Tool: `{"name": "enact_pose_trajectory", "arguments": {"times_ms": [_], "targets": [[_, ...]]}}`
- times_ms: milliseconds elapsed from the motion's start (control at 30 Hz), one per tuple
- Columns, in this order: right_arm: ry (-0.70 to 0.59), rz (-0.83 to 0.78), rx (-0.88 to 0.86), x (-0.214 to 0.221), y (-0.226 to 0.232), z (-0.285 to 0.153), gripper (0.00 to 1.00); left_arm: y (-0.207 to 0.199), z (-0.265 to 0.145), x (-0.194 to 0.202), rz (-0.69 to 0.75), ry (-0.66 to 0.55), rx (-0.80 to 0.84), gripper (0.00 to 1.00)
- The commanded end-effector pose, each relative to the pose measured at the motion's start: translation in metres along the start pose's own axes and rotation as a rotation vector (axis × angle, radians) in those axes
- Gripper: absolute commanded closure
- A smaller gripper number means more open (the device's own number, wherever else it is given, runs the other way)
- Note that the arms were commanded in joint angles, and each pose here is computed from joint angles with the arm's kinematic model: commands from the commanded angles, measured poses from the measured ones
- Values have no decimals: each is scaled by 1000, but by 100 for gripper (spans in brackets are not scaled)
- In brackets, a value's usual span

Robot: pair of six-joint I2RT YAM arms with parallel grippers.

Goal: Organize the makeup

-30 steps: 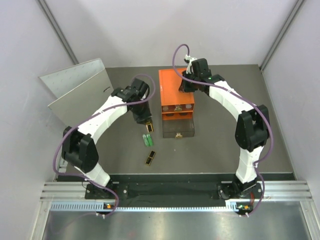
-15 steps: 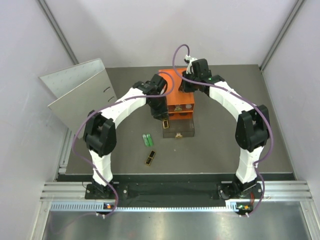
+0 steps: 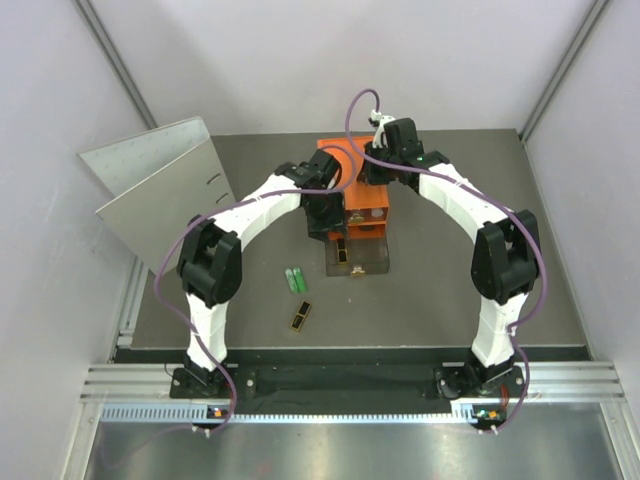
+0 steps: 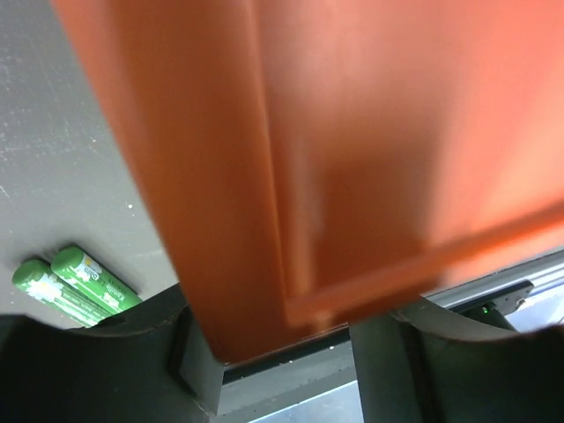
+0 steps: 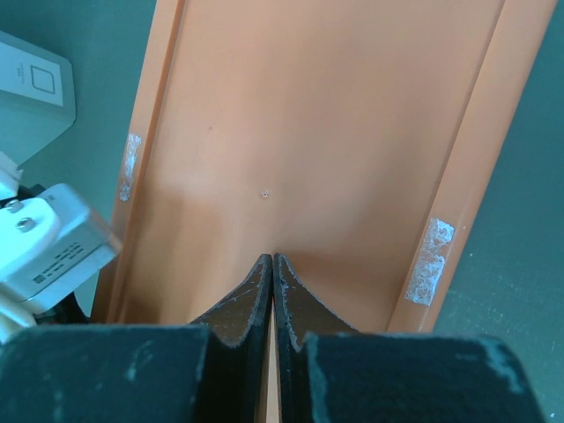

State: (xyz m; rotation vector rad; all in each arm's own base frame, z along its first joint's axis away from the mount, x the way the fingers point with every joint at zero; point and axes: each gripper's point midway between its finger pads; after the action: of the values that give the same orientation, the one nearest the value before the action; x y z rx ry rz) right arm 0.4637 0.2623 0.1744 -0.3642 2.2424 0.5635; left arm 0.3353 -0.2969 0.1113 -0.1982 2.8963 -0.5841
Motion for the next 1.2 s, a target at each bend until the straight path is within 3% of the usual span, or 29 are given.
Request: {"name": "enact_pose_trajectory", "arguments": {"times_ms": [0, 300, 400, 600, 833, 1167], "targets": [[91, 9, 33, 28, -12, -3, 99, -7, -3, -7, 15, -37, 24, 43], [97, 12, 26, 29, -11, -2, 98, -9, -66, -8, 67, -127, 29, 40], [96, 13, 20, 29, -11, 0, 98, 5, -81, 12, 92, -105, 14, 30], [104, 28, 11, 32, -10, 4, 98, 58, -89, 62, 116, -51, -56, 27], [105, 33, 4, 33, -9, 5, 98, 105, -59, 116, 103, 33, -98, 27], [112, 28, -4, 34, -7, 6, 98, 111, -7, 154, 212, 104, -188, 28]]}}
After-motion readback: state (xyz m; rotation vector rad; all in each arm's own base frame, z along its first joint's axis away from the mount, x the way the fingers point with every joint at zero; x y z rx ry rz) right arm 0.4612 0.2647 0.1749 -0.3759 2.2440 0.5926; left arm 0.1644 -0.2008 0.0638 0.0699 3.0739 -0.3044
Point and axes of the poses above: each gripper's point midway between its finger pads, its own z axis out along the fingers, its own y axis along the line the jaws close on, x = y × z, and after that the axes turned 5 degrees about -z, right-handed
